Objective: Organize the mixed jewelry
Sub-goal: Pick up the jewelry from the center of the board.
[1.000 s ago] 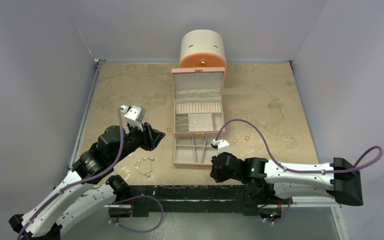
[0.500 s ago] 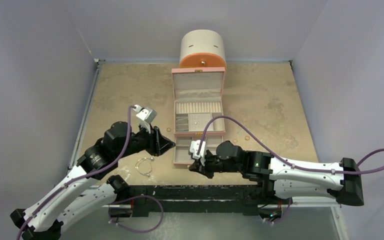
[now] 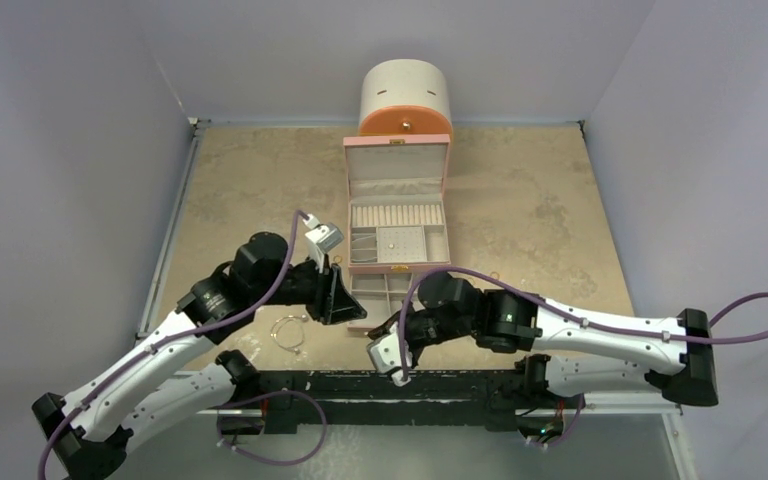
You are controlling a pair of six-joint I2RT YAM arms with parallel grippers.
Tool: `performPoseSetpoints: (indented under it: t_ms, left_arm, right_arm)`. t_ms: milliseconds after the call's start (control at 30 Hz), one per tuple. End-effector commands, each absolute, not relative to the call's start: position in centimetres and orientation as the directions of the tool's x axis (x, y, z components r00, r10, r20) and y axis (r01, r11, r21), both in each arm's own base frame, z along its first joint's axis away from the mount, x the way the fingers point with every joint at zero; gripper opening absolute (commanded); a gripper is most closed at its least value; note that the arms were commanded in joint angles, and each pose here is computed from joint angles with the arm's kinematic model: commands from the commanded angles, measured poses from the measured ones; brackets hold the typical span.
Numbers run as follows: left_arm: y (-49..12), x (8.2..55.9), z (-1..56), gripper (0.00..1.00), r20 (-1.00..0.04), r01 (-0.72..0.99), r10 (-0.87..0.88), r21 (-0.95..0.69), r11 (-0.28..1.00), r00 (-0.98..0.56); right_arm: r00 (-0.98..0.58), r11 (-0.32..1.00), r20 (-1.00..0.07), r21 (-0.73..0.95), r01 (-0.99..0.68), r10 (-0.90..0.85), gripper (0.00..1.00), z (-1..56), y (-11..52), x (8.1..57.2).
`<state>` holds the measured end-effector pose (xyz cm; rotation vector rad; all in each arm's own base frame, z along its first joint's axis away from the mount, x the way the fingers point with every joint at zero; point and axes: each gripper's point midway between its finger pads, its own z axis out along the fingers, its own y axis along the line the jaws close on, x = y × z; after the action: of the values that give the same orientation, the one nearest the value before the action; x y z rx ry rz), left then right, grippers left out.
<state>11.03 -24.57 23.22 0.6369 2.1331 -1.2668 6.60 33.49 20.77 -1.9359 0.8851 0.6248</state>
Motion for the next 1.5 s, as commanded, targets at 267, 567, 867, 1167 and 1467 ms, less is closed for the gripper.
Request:
performPoseSetpoints:
  t_ms: [267,567,867,1167,1467]
  left_arm:
    - [-25.8,9.3,24.0,0.41,-0.644,0.658,0.161,-0.687,0.308,-0.748]
    - [-26.2,9.1,22.8,0.40,-0.601,0.630,0.194,-0.712,0.310,-0.775]
    - [-26.2,8.6,22.8,0.38,-0.587,0.617,0.192,-0.731,0.293,-0.786]
    - [-26.0,8.2,23.2,0.35,-0.591,0.617,0.182,-0.738,0.272,-0.786]
    - [-26.1,7.9,23.5,0.31,-0.587,0.613,0.178,-0.749,0.252,-0.790]
  right_arm:
    - [0.805,-0.469,-0.540,-0.660,-0.587,-0.246,0.00,22.5,34.2,7.3]
    - [0.842,-0.464,-0.488,-0.706,-0.536,-0.231,0.00,23.2,34.3,7.9]
    - [0.833,-0.434,-0.488,-0.711,-0.553,-0.262,0.00,22.8,34.3,8.5]
    - [0.810,-0.384,-0.536,-0.713,-0.586,-0.240,0.00,23.0,34.5,8.1]
    - [0.800,-0.375,-0.547,-0.707,-0.600,-0.249,0.00,22.9,34.7,8.2]
